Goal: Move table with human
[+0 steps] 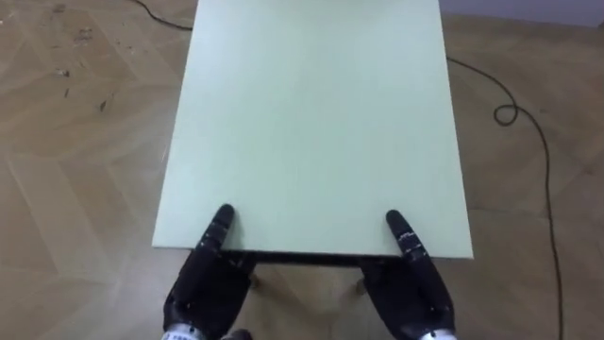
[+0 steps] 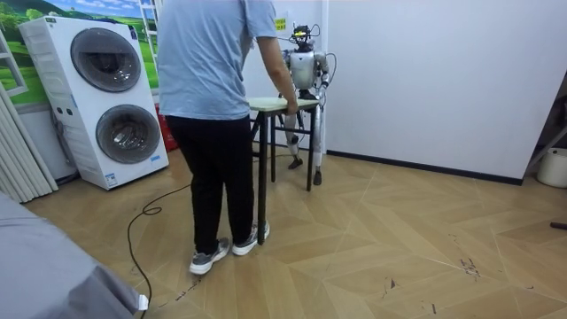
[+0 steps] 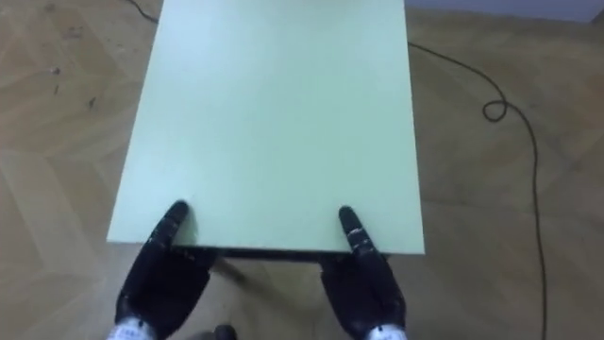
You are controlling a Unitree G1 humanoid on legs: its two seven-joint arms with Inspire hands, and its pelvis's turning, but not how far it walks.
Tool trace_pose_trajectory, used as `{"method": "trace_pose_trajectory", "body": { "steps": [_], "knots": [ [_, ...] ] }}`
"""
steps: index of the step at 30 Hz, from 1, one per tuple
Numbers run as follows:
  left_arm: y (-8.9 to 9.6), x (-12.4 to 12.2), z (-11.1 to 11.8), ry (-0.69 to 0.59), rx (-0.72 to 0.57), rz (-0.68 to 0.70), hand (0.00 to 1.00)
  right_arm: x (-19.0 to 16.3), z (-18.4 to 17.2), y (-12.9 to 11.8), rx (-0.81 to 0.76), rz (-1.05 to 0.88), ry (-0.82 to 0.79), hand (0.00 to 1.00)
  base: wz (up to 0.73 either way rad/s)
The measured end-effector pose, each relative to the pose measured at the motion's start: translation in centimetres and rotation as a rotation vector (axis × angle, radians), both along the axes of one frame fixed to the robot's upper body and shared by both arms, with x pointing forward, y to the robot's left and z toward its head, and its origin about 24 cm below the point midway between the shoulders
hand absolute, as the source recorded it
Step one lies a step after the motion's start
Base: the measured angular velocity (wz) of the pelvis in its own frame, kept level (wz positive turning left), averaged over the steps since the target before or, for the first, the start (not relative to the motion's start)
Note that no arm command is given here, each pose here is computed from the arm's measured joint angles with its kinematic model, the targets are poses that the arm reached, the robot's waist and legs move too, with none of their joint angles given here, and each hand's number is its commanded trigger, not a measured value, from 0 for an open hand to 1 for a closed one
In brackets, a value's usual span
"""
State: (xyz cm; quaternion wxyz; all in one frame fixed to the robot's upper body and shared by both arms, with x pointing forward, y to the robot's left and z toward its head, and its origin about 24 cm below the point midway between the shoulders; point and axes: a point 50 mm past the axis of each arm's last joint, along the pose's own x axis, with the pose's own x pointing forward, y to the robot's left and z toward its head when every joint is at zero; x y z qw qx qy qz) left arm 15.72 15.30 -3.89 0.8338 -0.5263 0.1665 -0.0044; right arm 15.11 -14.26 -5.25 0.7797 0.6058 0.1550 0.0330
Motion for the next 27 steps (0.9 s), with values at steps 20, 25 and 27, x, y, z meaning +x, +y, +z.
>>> {"method": "trace_pose_trajectory", "body": {
  "steps": [20, 25, 27],
  "knots": [
    [-0.7, -4.5, -1.9, 0.11, -0.059, 0.039, 1.0, -2.3, -1.0, -0.7, -0.09, 0.035, 0.049, 1.0, -0.1],
    [-1.0, -3.6, -1.4, 0.074, -0.063, 0.017, 1.0, -2.1, -0.3, -0.9, -0.087, 0.021, 0.008, 1.0, 0.32],
    [-1.3, -3.5, -1.3, 0.073, -0.081, 0.017, 1.0, -1.2, 0.0, -1.0, -0.103, 0.028, -0.017, 1.0, -0.15]
  ]
}}
